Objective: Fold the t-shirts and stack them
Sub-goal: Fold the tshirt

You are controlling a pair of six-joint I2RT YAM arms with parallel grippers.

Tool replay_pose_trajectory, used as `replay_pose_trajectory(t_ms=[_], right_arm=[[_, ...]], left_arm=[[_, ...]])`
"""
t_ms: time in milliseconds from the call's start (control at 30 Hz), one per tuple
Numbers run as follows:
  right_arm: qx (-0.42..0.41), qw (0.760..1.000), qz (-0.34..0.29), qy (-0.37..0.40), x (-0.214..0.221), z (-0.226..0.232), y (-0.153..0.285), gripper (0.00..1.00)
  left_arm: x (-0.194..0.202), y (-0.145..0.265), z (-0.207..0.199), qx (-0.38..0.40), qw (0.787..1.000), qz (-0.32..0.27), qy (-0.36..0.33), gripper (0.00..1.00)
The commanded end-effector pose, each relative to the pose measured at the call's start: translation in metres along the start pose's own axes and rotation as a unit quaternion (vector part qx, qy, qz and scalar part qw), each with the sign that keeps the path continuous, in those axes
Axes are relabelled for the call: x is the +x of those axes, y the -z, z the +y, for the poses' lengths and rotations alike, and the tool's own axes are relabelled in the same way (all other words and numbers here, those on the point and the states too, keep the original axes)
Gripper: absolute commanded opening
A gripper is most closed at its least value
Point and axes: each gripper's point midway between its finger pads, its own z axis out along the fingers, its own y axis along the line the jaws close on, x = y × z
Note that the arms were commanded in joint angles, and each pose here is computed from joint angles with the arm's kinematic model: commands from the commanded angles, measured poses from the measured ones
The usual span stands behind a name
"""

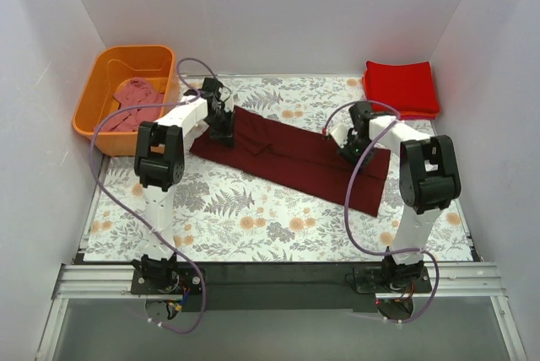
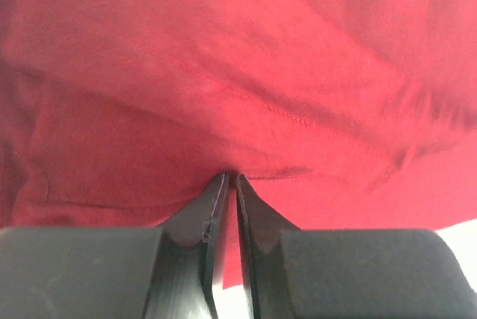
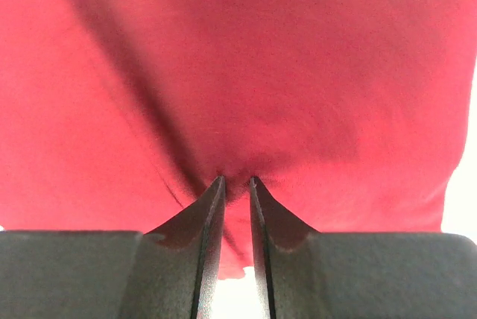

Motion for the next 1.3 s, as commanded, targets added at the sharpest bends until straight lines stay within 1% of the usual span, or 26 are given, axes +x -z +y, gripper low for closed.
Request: replay_pose_trajectory(t_ms=[0,33,67,100,133,167,200,233,267,300,333,400,433,500,533,567,633,667,833,933,1067,1100,1133,1200,1233,1267], right_arm=[[-0.120,0.989,0.051,0.071,0.025,0.108,-0.004,0.26],[-0.157,0.984,0.024,0.084,0.012,0.135,0.002,0.26],[-0.192,0.973,0.026,0.121,0.006,0.170,0.011,0.27],[-0.206,0.970,0.003,0.128,-0.006,0.184,0.024,0.28],[-0.231,0.964,-0.031,0.132,-0.025,0.198,0.037,0.29],[-0.247,0.959,-0.041,0.130,-0.031,0.206,0.048,0.29],[-0.248,0.959,-0.054,0.128,-0.039,0.206,0.057,0.30],[-0.234,0.960,-0.070,0.134,-0.051,0.199,0.066,0.30],[-0.224,0.962,-0.075,0.135,-0.054,0.191,0.069,0.30],[-0.210,0.964,-0.078,0.141,-0.055,0.185,0.071,0.30],[-0.187,0.968,-0.068,0.155,-0.052,0.174,0.068,0.31],[-0.174,0.971,-0.051,0.158,-0.047,0.162,0.058,0.30],[-0.168,0.972,-0.044,0.159,-0.045,0.158,0.054,0.29],[-0.174,0.972,-0.032,0.156,-0.043,0.158,0.045,0.29],[-0.179,0.971,-0.034,0.157,-0.044,0.160,0.042,0.28],[-0.182,0.970,-0.029,0.157,-0.044,0.163,0.038,0.27],[-0.188,0.970,-0.014,0.156,-0.038,0.166,0.027,0.25],[-0.186,0.970,-0.013,0.158,-0.039,0.168,0.022,0.23],[-0.200,0.965,0.026,0.167,-0.019,0.185,0.000,0.21],[-0.221,0.958,0.041,0.175,-0.011,0.206,-0.007,0.20],[-0.276,0.938,0.058,0.199,-0.002,0.258,-0.010,0.19],[-0.287,0.935,0.064,0.196,-0.001,0.268,-0.011,0.19],[-0.309,0.927,0.060,0.206,-0.003,0.287,-0.009,0.19],[-0.336,0.918,0.059,0.202,-0.007,0.305,-0.005,0.20],[-0.366,0.909,0.046,0.194,-0.013,0.318,0.004,0.23],[-0.378,0.906,0.024,0.190,-0.029,0.322,0.012,0.24]], left_arm=[[-0.063,-0.032,0.030,-0.025,0.996,-0.045,-0.076,0.09],[-0.082,-0.031,0.020,-0.005,0.993,-0.059,-0.098,0.10],[-0.142,0.002,-0.004,0.004,0.980,-0.139,-0.145,0.12],[-0.147,-0.011,-0.007,0.012,0.978,-0.138,-0.153,0.14],[-0.164,0.000,-0.016,0.013,0.972,-0.165,-0.167,0.18],[-0.177,0.012,-0.027,0.015,0.964,-0.193,-0.183,0.20],[-0.195,0.033,-0.036,0.009,0.950,-0.240,-0.199,0.24],[-0.198,0.045,-0.038,0.002,0.944,-0.260,-0.202,0.25],[-0.201,0.057,-0.040,-0.002,0.938,-0.281,-0.205,0.27],[-0.213,0.074,-0.047,0.000,0.921,-0.323,-0.216,0.32],[-0.200,0.089,-0.051,0.002,0.919,-0.328,-0.217,0.34],[-0.196,0.107,-0.060,0.011,0.914,-0.342,-0.219,0.35],[-0.194,0.118,-0.065,0.017,0.915,-0.346,-0.207,0.36],[-0.186,0.127,-0.069,0.027,0.918,-0.342,-0.199,0.37],[-0.178,0.124,-0.068,0.031,0.923,-0.333,-0.189,0.38],[-0.175,0.138,-0.073,0.034,0.921,-0.340,-0.185,0.38],[-0.163,0.141,-0.077,0.046,0.925,-0.331,-0.181,0.39],[-0.154,0.142,-0.078,0.052,0.929,-0.323,-0.175,0.40],[-0.118,0.136,-0.076,0.063,0.948,-0.270,-0.154,0.39],[-0.099,0.129,-0.074,0.068,0.958,-0.239,-0.143,0.38],[-0.079,0.112,-0.069,0.073,0.968,-0.200,-0.130,0.37],[-0.072,0.101,-0.066,0.073,0.973,-0.181,-0.123,0.36],[-0.068,0.096,-0.067,0.079,0.975,-0.170,-0.121,0.36],[-0.059,0.087,-0.067,0.087,0.978,-0.147,-0.115,0.34],[-0.055,0.078,-0.065,0.090,0.981,-0.135,-0.110,0.34],[-0.051,0.074,-0.067,0.099,0.981,-0.128,-0.107,0.34]])
